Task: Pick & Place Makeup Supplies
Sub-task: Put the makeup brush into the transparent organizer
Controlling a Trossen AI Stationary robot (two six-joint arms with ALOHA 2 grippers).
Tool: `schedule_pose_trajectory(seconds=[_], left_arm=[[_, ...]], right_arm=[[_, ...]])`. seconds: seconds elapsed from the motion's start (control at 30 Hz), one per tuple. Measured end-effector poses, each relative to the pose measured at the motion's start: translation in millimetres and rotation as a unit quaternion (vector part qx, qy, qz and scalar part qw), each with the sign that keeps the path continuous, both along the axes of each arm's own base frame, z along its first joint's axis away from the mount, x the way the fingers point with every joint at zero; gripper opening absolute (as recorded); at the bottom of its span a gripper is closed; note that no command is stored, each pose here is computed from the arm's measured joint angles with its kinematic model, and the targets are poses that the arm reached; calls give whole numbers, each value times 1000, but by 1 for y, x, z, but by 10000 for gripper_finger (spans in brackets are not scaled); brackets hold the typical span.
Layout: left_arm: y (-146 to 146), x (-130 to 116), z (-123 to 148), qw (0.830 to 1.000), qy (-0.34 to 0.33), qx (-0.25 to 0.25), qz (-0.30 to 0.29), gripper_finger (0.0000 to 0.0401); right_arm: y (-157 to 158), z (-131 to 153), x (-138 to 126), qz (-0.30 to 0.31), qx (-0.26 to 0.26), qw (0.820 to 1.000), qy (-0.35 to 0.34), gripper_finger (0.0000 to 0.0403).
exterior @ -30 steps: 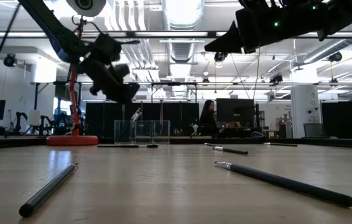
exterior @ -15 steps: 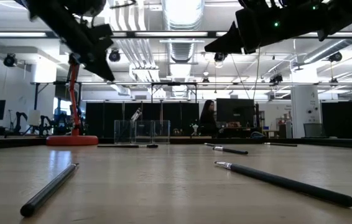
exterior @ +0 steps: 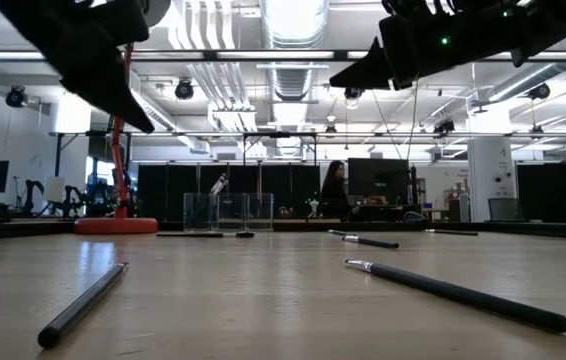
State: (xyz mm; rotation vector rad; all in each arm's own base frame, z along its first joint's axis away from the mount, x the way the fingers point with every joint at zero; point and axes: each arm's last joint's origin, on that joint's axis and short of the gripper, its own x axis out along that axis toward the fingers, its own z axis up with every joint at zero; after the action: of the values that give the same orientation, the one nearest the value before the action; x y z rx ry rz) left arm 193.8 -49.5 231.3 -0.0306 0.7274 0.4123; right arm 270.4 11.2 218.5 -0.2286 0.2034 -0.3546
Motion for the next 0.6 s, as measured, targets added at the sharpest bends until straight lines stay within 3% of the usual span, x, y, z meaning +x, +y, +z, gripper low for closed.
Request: schedule_pose_trajectory(seconds=[0.33,0.6], left_arm=[[-51,31,-53,989,22,-60,-130,0],[-78,61,-81,978,80,-44,-186,42]], right_arm=[[0,-1,0,0,0,1000,3,9],[0,-1,0,-1,3,1000,2,8]])
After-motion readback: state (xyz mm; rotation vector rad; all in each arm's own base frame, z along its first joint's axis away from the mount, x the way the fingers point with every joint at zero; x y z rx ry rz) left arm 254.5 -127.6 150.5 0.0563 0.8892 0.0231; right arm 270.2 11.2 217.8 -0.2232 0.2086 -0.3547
